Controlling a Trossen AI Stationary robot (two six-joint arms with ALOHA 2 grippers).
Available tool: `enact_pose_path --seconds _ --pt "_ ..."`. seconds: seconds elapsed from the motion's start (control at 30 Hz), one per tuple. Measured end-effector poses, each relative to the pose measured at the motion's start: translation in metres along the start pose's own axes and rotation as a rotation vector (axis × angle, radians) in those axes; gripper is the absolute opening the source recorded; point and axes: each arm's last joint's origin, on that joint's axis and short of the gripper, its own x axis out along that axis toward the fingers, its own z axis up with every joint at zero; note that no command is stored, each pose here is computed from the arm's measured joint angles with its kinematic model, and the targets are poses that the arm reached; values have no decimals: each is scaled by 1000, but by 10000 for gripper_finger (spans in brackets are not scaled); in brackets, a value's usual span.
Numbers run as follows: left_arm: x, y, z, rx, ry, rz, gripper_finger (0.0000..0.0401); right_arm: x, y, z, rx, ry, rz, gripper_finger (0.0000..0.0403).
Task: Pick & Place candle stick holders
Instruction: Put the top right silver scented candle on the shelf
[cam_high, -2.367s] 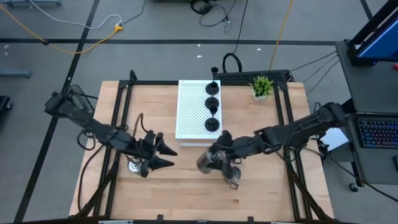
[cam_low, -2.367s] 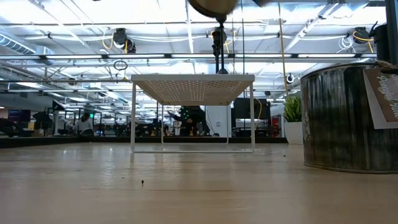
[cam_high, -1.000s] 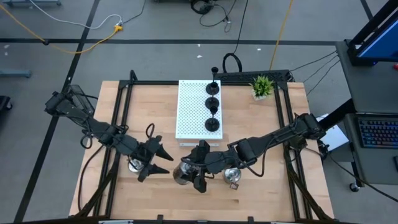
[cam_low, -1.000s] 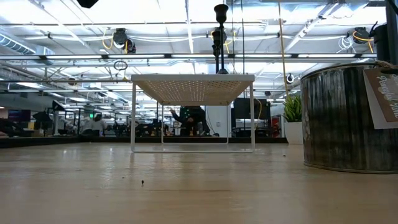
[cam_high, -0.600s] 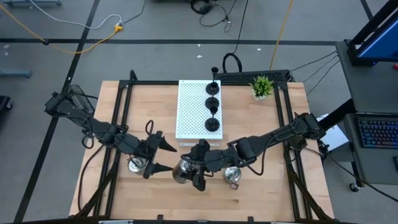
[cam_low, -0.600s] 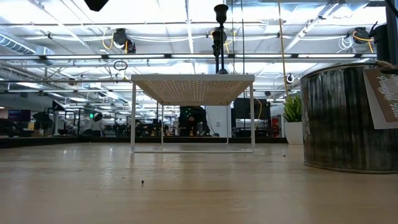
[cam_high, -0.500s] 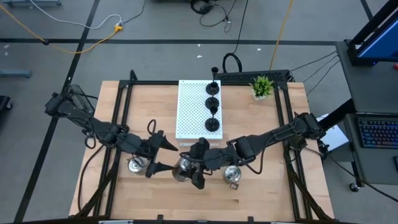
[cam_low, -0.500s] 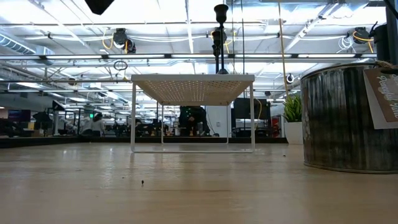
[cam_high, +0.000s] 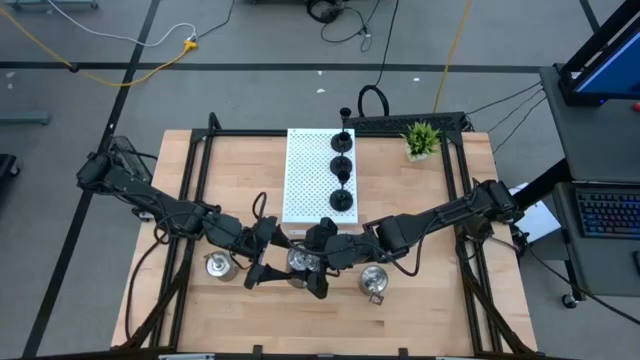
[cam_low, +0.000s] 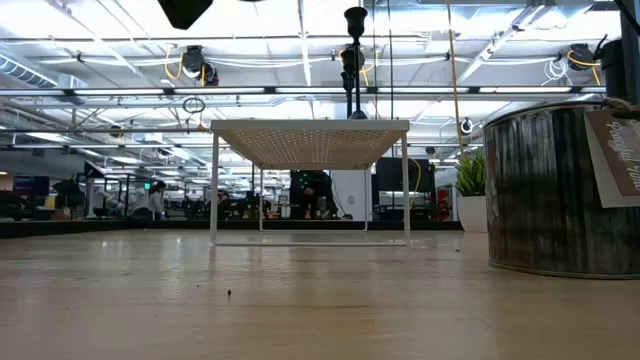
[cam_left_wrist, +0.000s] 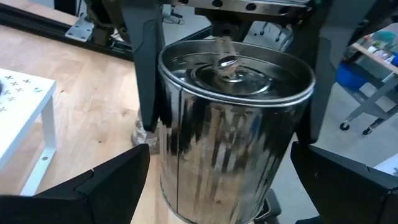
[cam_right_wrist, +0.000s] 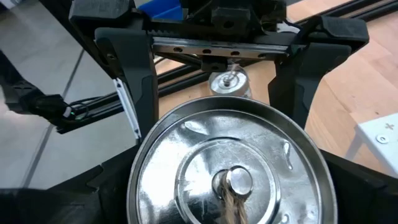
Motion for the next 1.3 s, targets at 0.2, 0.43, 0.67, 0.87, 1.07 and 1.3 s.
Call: enact_pose_path --seconds 0.2,0.43,0.67,0.87,1.07,1.3 --pt "2 1 1 -17 -14 -8 400 0 -1 3 -11 -23 17 342" --pt "8 1 2 -35 -38 -39 400 1 -4 8 -11 -47 20 342" --pt "14 2 4 -42 -65 -67 400 2 -5 14 3 -83 35 342" --pt "20 3 6 -42 -110 -92 400 2 -7 16 12 -100 31 341" --pt "22 4 8 -65 -140 -85 400 2 -8 18 19 -108 32 340" --pt "22 3 7 -59 -170 -23 398 3 -10 18 13 -112 19 339"
